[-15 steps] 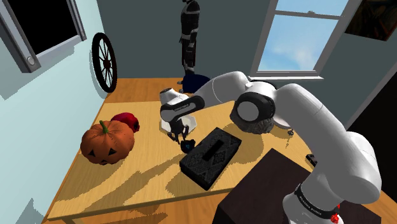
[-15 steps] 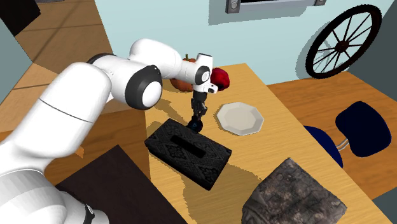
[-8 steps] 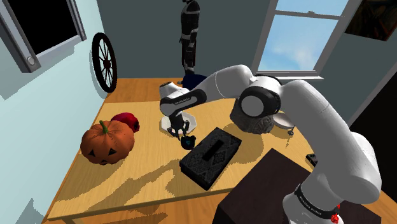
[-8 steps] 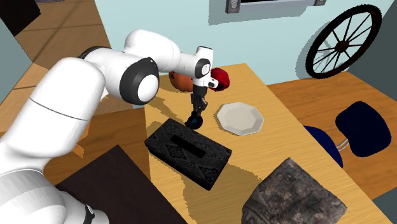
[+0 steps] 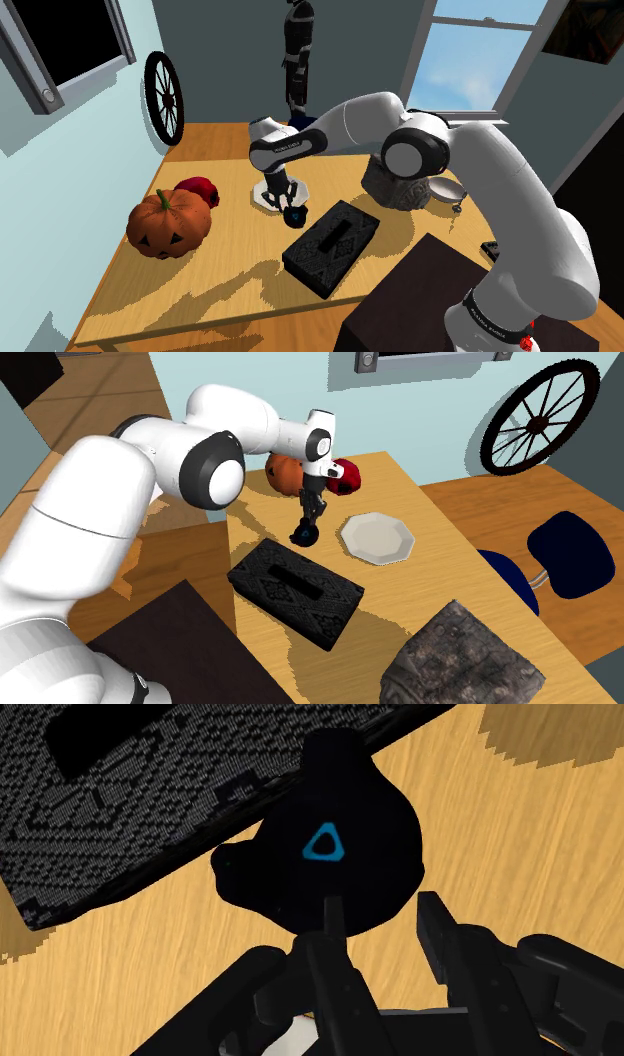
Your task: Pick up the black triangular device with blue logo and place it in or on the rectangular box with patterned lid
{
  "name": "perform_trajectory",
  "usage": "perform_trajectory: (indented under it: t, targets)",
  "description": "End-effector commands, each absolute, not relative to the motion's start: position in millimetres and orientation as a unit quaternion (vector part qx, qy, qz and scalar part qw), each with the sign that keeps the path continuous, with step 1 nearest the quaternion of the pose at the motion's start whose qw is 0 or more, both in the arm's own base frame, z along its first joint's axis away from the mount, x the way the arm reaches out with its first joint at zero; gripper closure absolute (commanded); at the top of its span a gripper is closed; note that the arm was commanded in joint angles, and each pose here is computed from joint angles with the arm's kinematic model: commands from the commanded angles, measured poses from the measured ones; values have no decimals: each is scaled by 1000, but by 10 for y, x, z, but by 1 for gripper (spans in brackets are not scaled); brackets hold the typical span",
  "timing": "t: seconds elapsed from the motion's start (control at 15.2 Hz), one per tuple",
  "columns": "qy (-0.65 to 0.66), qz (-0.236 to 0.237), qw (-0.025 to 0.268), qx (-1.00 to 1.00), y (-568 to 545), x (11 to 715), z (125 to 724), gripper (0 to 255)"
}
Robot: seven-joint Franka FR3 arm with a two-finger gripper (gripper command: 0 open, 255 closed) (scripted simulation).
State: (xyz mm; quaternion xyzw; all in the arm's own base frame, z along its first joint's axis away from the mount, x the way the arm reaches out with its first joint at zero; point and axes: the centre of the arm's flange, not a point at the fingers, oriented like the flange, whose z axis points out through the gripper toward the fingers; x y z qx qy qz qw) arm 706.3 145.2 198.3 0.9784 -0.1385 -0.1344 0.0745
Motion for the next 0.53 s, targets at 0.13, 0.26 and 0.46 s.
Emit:
perform_trajectory:
  t: [0.13, 0.26, 0.46]
  targets:
    - [-138, -135, 74, 978, 1437, 7056, 2199, 255]
    - [-138, -135, 74, 978, 1437, 7057, 2302, 255]
    - [-138, -135, 74, 978, 1222, 6727, 2347, 255]
